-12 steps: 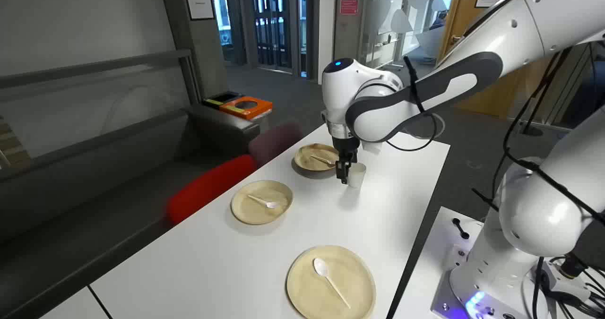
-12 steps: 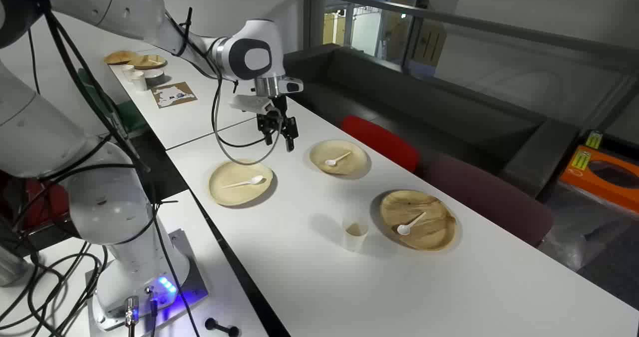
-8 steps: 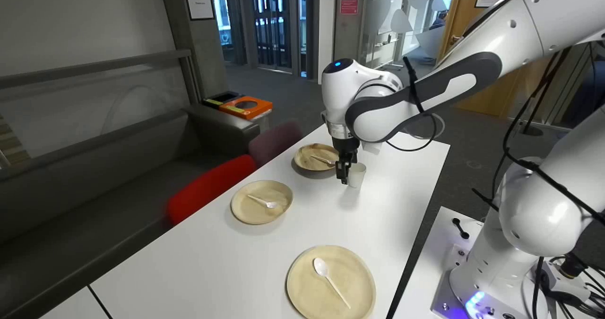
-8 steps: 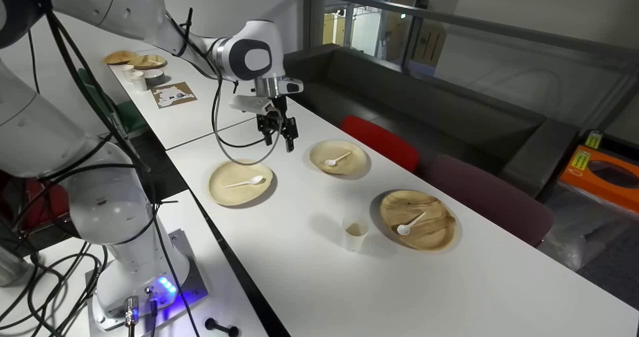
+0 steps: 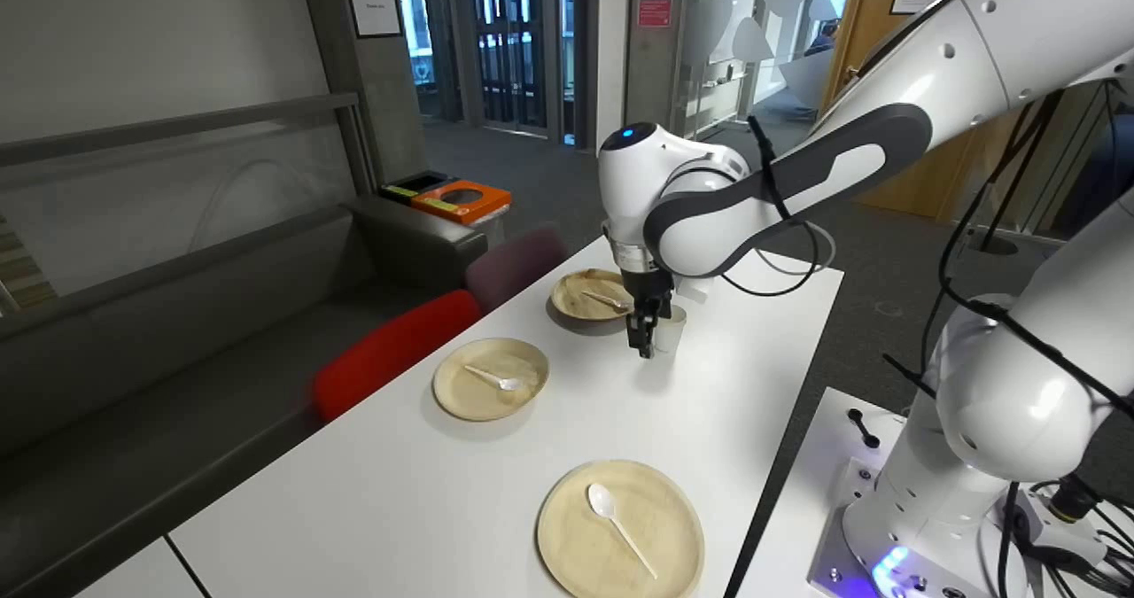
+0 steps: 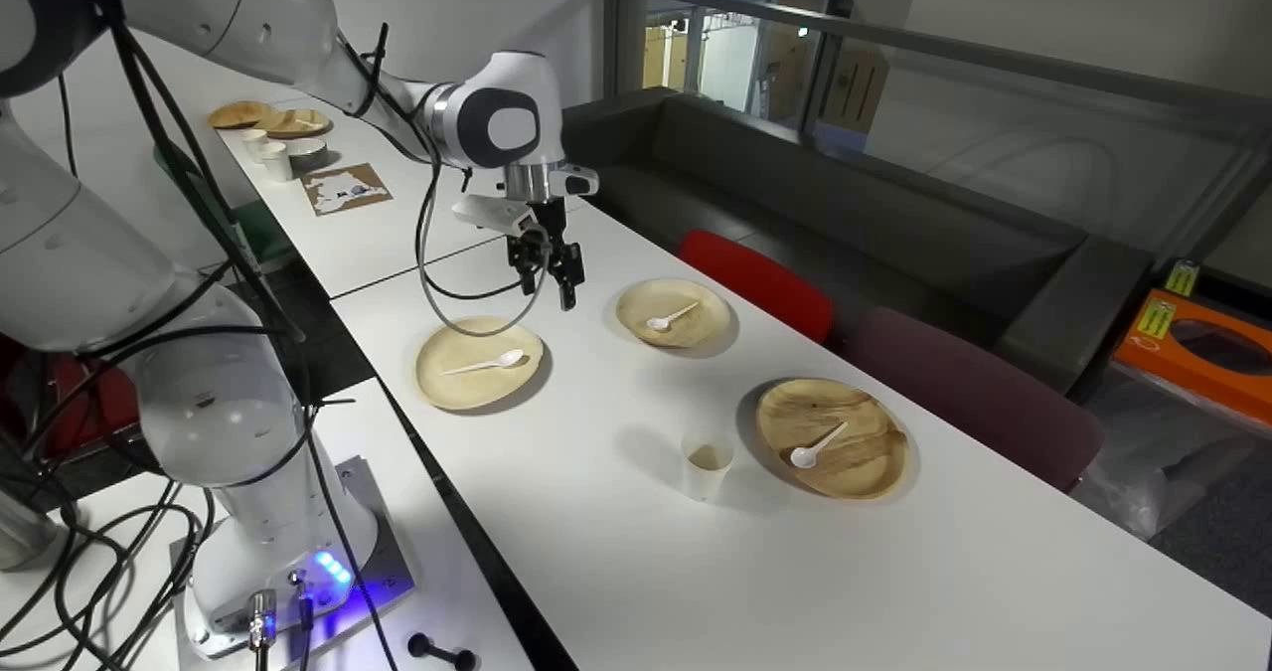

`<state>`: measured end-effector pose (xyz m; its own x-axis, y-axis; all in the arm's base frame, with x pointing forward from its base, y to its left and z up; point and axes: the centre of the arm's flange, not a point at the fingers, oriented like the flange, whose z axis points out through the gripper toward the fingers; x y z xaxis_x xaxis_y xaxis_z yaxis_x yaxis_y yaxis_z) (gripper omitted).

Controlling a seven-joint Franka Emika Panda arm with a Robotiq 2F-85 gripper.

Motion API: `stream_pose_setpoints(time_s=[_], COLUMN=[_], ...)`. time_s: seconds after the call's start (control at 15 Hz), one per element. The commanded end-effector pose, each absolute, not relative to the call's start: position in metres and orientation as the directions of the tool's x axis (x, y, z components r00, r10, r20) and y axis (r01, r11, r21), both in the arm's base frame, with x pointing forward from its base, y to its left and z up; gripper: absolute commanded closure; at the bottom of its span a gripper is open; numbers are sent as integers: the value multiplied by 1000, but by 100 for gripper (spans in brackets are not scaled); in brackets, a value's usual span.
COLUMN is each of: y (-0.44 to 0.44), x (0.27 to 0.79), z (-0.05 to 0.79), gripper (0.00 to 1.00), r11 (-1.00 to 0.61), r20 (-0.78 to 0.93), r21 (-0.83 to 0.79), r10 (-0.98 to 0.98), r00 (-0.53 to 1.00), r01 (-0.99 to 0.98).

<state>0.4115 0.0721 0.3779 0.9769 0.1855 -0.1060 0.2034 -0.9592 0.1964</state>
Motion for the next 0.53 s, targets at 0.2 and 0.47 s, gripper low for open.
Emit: stream_pose_setpoints(time_s=[0.2, 0.47], y=[100, 130], x=[389, 379], z=[318, 295], gripper=[0, 0], r11=[-992, -982], r20=[-104, -73], r21=[123, 40], r10=[-35, -185], r00=[994, 980], r01=[-22, -182])
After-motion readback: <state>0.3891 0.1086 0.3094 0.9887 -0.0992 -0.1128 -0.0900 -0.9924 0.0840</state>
